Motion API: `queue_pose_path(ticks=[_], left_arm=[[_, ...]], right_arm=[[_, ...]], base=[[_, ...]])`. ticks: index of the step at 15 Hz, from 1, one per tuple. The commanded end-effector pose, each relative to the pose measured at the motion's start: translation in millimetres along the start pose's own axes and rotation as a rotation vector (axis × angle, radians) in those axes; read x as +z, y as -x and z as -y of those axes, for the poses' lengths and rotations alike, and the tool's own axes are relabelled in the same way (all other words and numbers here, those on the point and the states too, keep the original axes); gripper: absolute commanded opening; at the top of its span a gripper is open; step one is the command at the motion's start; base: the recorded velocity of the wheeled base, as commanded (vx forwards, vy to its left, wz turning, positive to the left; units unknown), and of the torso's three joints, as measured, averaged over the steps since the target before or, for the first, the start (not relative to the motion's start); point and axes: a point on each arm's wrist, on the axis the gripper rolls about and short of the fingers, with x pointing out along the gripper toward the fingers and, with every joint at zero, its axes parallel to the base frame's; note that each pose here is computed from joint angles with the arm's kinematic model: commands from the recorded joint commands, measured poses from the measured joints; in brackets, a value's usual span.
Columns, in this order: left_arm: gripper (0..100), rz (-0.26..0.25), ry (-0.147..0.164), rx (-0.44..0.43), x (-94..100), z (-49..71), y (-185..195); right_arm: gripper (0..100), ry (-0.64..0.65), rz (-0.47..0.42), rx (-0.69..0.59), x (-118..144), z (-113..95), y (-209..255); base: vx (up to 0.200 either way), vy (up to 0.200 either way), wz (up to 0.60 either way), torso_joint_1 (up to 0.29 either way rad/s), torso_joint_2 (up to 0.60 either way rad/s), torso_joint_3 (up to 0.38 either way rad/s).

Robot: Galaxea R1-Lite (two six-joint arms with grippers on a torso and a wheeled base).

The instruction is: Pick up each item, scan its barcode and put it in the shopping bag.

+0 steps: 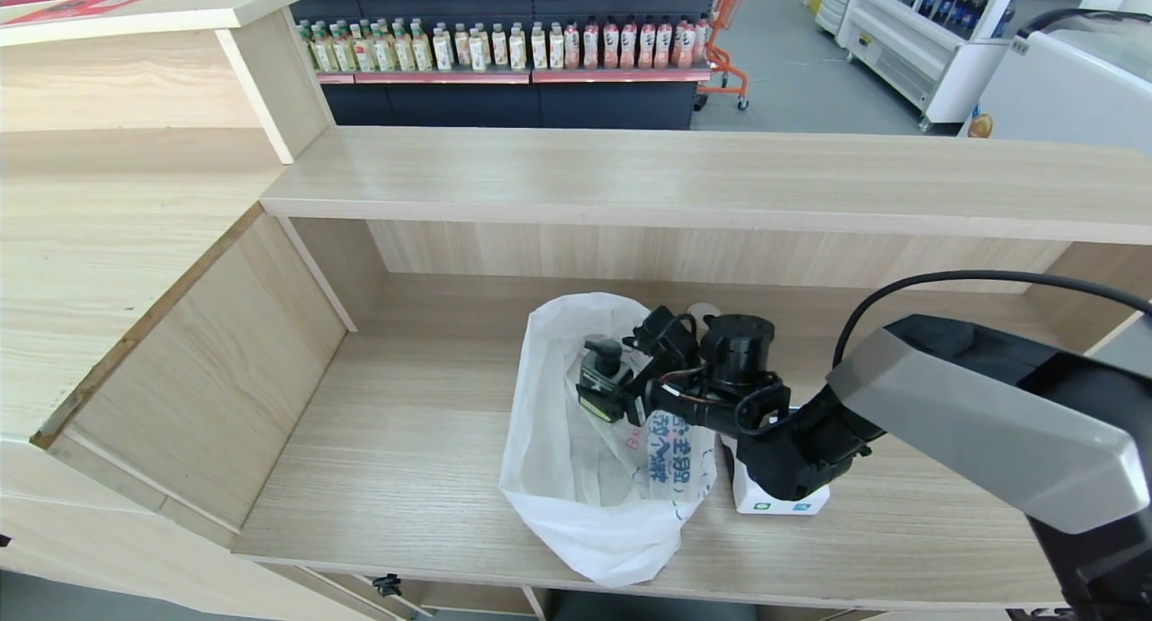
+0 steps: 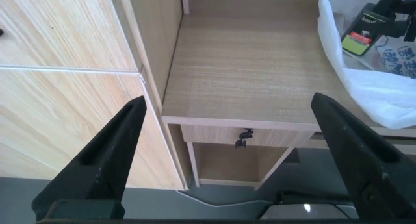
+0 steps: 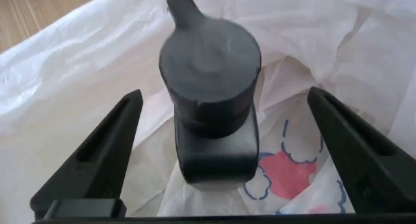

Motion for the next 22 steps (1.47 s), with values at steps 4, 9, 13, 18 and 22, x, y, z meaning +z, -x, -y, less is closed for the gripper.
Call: queue_pose_path(ticks=[4, 9, 13, 18, 22], left_arm=[[100, 0.001, 0.003, 0.000, 0.0, 0.0, 0], [100, 0.001, 0.001, 0.000, 0.0, 0.0, 0], [100, 0.001, 0.006, 0.000, 0.0, 0.0, 0], [100, 0.001, 0.004, 0.002, 0.0, 0.0, 0], [100, 0.001, 0.004, 0.002, 0.0, 0.0, 0]], right_arm=[[100, -0.130, 0.108, -0.026, 94, 7, 49], [100, -0.284, 0.012, -0.228, 154, 6, 146], [100, -0.447, -0.060, -0.381, 159, 17, 216], [100, -0.667, -0.249, -0.562, 135, 17, 282], [100, -0.682, -0.289, -0.521, 128, -12, 302]], base=[[0.000, 0.000, 0.00, 0.000, 0.00, 0.000], [0.000, 0.000, 0.00, 0.000, 0.00, 0.000], [0.000, -0.100, 0.00, 0.001, 0.00, 0.001], [0.000, -0.200, 0.00, 0.004, 0.00, 0.002], [-0.050, -0.200, 0.00, 0.001, 0.00, 0.001]])
